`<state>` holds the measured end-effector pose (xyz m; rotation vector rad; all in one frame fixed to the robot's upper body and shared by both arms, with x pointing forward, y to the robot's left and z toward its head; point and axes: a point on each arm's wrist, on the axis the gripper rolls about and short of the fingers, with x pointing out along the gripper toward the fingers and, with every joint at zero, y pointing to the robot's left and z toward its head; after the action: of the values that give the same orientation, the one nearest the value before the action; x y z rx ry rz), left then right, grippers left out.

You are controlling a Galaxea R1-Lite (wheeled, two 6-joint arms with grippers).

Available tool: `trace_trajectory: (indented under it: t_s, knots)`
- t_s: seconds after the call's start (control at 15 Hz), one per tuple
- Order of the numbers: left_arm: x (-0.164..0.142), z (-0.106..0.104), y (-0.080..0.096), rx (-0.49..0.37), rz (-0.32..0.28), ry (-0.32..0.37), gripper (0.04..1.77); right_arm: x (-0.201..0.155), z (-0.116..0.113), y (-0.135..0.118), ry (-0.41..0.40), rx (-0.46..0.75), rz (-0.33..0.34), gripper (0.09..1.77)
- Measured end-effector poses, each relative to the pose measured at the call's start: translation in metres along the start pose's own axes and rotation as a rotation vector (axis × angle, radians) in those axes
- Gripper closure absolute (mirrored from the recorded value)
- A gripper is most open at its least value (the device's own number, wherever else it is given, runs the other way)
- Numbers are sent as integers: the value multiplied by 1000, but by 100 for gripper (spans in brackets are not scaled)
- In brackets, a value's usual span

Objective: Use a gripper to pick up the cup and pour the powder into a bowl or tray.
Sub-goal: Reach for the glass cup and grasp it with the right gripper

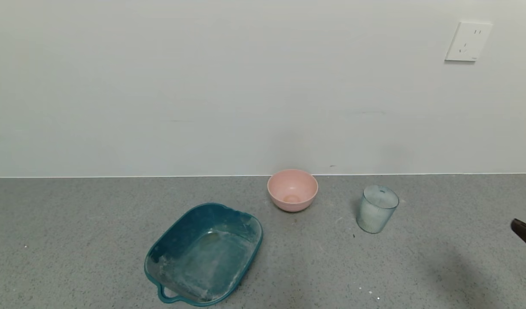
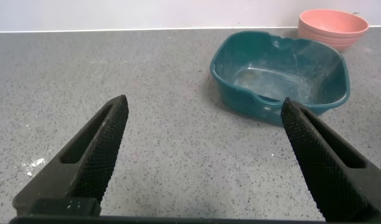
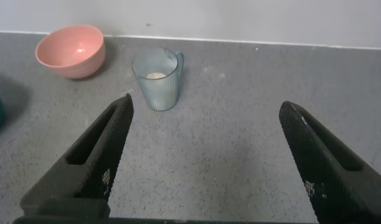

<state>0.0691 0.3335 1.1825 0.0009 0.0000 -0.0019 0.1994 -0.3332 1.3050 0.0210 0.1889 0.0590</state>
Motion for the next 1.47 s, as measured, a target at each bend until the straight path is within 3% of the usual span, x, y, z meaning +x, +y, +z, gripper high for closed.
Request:
trace_trajectory:
  t_s: [0.47,1.0,1.27,1.47]
  knots:
    - [0,0,0,-1,1,0,5,89,-37,16,262,18,110,15]
    - [0,0,0,-1,2,2,5,162,-89,45,289,-6,187,15]
    - [0,0,0,-1,2,2,5,183,-110,49,354,-14,185,15]
    - [0,0,0,-1,2,2,5,199,-114,50,354,-23,144,15]
